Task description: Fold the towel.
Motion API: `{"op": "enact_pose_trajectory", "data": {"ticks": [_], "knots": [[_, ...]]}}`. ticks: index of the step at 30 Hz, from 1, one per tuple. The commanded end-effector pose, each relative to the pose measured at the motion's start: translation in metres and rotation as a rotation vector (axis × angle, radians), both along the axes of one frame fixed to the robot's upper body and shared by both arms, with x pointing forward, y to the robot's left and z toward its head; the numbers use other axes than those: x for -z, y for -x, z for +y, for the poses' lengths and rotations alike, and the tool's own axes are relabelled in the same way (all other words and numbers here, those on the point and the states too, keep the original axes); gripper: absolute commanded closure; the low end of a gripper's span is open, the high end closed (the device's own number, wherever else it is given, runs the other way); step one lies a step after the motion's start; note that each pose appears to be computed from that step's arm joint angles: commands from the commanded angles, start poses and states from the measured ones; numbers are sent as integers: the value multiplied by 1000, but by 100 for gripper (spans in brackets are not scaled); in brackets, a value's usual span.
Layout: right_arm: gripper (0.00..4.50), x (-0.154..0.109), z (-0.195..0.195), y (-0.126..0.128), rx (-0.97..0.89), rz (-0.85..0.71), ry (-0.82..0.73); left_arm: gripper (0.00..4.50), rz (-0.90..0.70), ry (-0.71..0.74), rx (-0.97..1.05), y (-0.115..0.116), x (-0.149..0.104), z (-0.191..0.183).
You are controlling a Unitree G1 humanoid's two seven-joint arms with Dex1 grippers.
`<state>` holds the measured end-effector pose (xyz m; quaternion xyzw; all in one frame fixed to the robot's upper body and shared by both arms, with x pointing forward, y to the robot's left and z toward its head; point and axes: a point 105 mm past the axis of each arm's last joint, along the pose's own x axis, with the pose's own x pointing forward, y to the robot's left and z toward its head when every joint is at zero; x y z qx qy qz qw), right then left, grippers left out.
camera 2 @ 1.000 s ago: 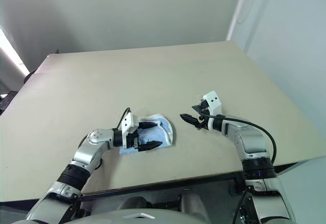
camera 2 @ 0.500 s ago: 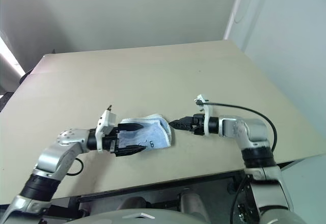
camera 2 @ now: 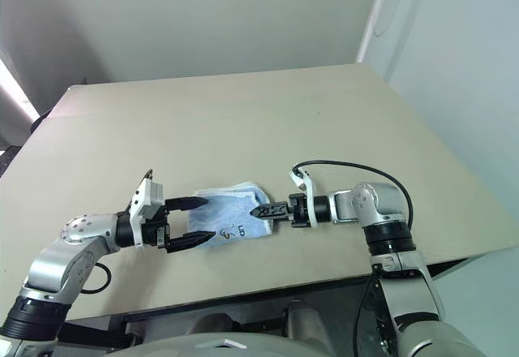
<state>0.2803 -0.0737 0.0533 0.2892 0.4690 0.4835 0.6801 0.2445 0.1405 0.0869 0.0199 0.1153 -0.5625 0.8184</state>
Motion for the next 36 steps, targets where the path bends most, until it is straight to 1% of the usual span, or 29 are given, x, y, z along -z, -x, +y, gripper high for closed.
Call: {"op": "enact_pose_trajectory", "data": {"ticks": [1, 11, 18, 21, 22, 29, 31, 32, 36], "knots": [[1, 2, 18, 7, -54, 32, -5, 3, -44, 16, 3, 0, -14, -1], [1, -1, 59, 2, -37, 69, -79, 3, -39, 5, 8, -1, -13, -2], [1, 5, 63, -3, 28, 104, -85, 3, -42, -13, 5, -2, -12, 2], [57, 4, 61, -2, 28, 110, -92, 3, -47, -24, -6, -4, -11, 5], [87, 3, 60, -1, 24, 110, -97, 3, -49, -25, -10, -5, -11, 6], [345, -12, 57, -2, 30, 111, -147, 3, -56, -31, -26, -9, -11, 11], [421, -19, 54, -2, 33, 98, -180, 3, -57, -32, -30, -10, -11, 13], [448, -25, 52, -3, 35, 93, -206, 3, -58, -32, -34, -11, -11, 14], [448, -54, 40, -7, 48, 38, -319, 3, -63, -34, -51, -15, -11, 18]]}}
